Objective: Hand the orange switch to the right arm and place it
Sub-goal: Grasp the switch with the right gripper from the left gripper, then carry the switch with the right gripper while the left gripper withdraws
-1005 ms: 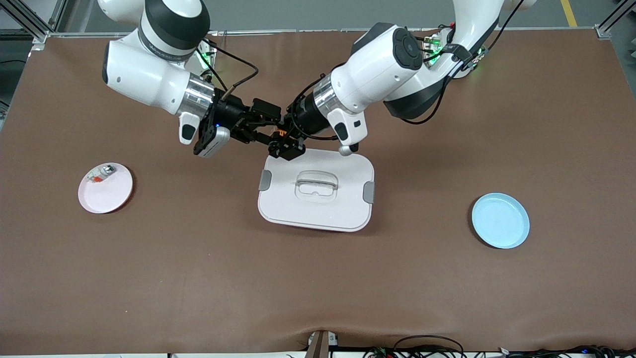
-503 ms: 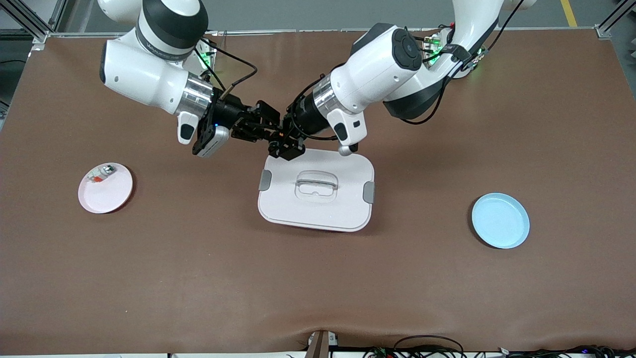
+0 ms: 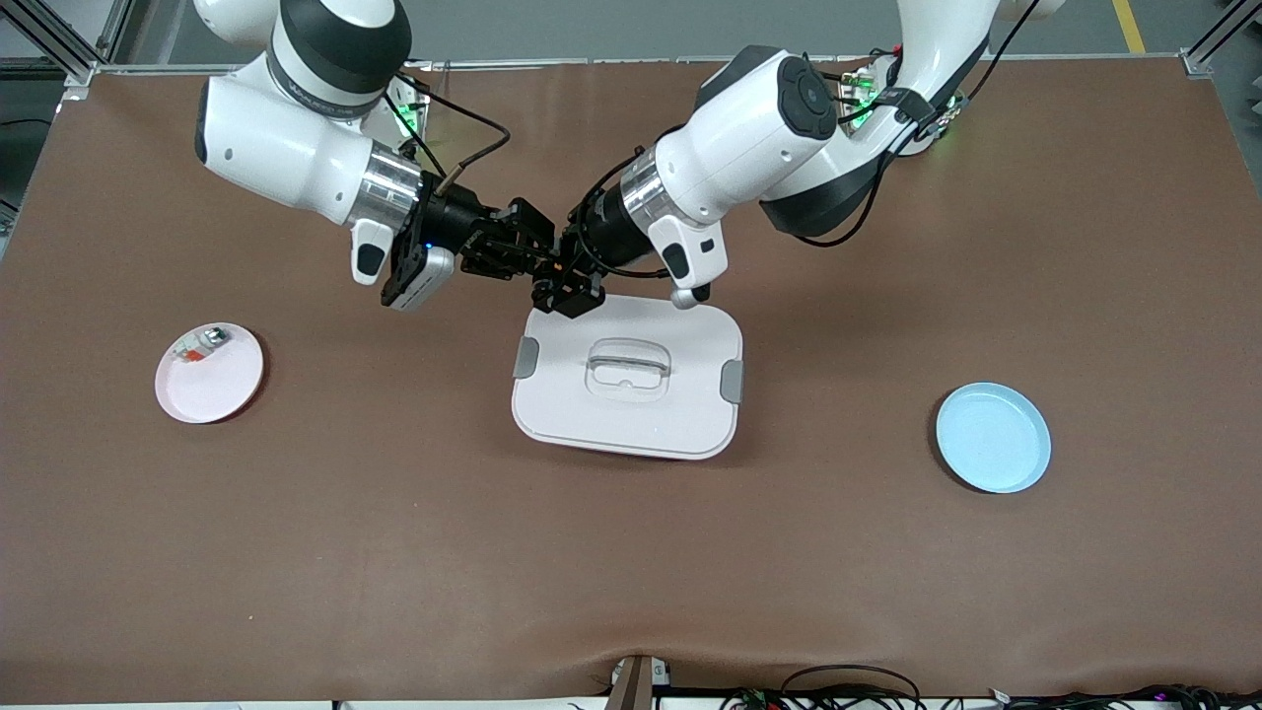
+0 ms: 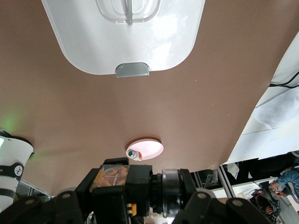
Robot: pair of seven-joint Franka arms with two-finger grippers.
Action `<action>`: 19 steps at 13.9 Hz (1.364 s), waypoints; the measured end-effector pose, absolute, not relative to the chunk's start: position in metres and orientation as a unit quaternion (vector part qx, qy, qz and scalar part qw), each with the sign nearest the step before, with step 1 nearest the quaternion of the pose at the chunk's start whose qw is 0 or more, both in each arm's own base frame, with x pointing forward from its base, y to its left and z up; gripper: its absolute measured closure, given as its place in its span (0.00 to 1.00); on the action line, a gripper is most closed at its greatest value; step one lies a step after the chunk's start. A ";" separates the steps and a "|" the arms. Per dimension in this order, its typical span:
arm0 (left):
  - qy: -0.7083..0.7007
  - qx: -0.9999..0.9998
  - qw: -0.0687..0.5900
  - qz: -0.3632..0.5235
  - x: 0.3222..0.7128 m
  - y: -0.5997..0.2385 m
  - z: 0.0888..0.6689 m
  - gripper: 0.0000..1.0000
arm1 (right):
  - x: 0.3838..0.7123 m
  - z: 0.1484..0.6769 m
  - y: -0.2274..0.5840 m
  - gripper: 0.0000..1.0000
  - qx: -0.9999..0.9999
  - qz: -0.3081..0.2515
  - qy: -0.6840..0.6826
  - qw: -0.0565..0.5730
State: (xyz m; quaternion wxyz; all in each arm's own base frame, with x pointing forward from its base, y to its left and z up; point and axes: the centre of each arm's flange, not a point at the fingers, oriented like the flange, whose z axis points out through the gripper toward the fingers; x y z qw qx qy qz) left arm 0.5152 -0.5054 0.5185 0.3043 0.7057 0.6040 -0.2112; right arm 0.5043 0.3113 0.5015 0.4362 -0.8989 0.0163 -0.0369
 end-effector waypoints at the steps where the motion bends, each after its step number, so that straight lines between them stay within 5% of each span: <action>1: 0.604 0.706 0.305 -0.210 0.516 -0.505 0.519 0.22 | 0.505 0.501 0.310 0.59 -0.899 -0.037 0.017 0.436; 4: 0.603 0.706 0.308 -0.205 0.518 -0.503 0.521 0.00 | 0.508 0.501 0.305 0.59 -0.899 -0.036 0.020 0.435; 19: 0.576 0.755 0.294 -0.107 0.546 -0.436 0.568 0.00 | 0.551 0.467 0.155 0.59 -0.926 -0.058 -0.274 0.254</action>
